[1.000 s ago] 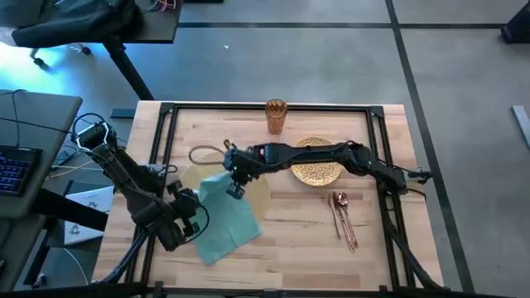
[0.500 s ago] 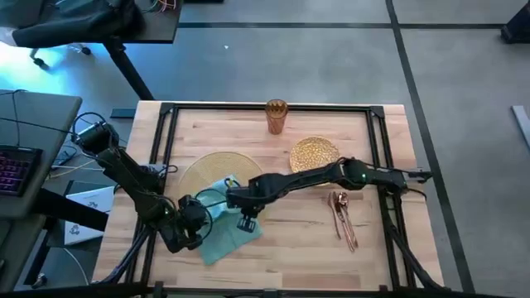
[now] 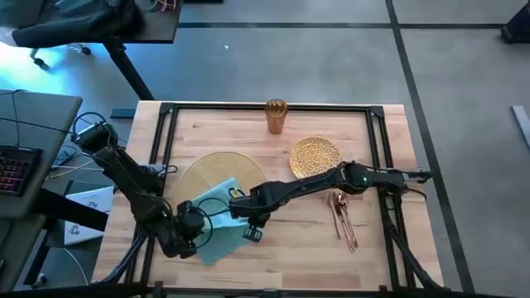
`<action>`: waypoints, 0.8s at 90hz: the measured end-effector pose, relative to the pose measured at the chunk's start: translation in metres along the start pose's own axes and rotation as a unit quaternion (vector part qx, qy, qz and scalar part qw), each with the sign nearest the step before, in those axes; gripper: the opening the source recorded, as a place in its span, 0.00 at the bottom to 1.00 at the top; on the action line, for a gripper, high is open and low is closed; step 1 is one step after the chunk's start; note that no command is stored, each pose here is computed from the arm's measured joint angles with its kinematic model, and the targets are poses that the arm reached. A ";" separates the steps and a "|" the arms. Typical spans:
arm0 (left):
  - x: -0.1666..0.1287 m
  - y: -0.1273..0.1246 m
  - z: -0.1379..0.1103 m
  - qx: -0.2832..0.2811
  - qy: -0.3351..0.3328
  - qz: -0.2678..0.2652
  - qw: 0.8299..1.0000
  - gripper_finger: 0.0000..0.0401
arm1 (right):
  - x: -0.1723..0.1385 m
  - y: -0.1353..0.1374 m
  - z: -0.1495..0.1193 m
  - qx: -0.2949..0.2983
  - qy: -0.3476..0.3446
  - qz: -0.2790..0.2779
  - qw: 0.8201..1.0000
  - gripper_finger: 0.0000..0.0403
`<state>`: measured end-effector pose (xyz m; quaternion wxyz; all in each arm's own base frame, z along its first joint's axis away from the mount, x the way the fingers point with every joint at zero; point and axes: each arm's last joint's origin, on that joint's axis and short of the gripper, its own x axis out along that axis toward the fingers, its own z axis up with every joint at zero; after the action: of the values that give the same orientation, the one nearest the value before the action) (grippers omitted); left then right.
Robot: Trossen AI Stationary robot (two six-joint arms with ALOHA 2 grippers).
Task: Set table place
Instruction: Fold the blue table napkin
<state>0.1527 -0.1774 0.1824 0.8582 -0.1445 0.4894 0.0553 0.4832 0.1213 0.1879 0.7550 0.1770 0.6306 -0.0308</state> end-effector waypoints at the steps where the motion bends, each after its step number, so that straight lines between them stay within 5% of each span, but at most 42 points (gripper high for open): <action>1: 0.001 0.000 0.000 0.000 0.000 -0.001 1.000 0.00 | 0.000 0.000 0.000 0.003 0.002 0.000 1.000 0.00; 72: 0.032 -0.022 -0.011 -0.007 -0.019 -0.029 0.999 0.00 | 0.038 0.008 -0.012 -0.011 0.040 -0.031 0.999 0.00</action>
<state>0.1656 -0.2030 0.1539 0.8674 -0.1638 0.4684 0.0365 0.4815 0.1392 0.1511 0.7299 0.1501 0.6657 -0.0397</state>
